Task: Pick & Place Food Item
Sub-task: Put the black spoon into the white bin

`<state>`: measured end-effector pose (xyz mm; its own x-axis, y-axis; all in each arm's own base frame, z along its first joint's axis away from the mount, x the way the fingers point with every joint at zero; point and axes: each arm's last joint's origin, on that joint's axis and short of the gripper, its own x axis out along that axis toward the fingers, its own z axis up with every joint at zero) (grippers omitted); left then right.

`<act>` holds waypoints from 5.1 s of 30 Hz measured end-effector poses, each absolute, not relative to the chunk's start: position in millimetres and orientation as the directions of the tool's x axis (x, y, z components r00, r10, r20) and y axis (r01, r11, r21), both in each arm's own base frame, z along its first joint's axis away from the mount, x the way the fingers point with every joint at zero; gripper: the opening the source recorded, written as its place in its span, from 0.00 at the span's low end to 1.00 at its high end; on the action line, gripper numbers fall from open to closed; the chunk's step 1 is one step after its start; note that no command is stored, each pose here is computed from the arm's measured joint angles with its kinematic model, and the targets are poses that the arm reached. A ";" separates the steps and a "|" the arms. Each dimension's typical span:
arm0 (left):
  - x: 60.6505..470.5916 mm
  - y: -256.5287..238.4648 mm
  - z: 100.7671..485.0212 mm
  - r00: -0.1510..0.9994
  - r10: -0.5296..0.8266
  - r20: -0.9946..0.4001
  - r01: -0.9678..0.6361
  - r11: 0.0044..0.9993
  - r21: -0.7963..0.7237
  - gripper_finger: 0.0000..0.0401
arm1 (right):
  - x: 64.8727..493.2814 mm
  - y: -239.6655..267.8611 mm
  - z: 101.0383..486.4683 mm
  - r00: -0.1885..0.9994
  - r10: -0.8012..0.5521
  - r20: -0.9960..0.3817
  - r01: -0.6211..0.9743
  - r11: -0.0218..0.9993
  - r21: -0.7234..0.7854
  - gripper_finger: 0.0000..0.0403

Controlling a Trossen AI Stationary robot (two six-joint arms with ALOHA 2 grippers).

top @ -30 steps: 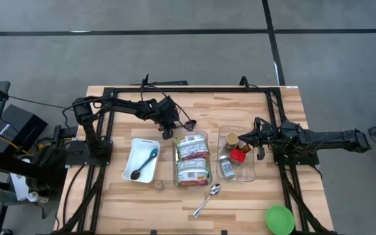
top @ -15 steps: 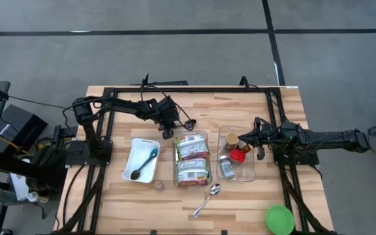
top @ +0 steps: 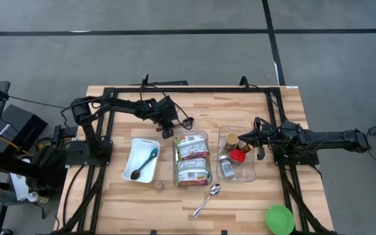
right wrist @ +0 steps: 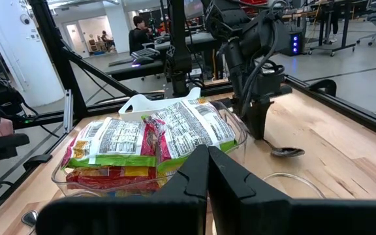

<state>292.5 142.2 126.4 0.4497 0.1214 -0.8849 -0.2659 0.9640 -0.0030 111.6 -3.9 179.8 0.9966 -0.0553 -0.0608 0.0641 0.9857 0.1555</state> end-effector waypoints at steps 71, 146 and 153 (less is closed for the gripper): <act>222.7 101.5 272.8 0.664 0.279 -0.694 -0.537 0.823 -0.183 0.04 | 111.6 -4.0 179.6 0.997 -0.056 -0.061 0.065 0.986 0.156 0.00; 143.8 -66.7 176.9 0.590 0.141 -0.795 -0.644 0.676 -0.358 0.05 | 111.6 -4.0 179.6 0.997 -0.056 -0.062 0.065 0.986 0.156 0.00; 143.7 -66.8 176.8 0.587 0.135 -0.798 -0.643 0.677 -0.359 0.05 | 111.6 -4.0 179.7 0.997 -0.056 -0.061 0.065 0.986 0.156 0.00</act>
<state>143.7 -66.8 176.8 0.5872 0.1351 -0.7981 -0.6430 0.6768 -0.3585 111.6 -4.0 179.7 0.9966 -0.0556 -0.0612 0.0646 0.9857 0.1555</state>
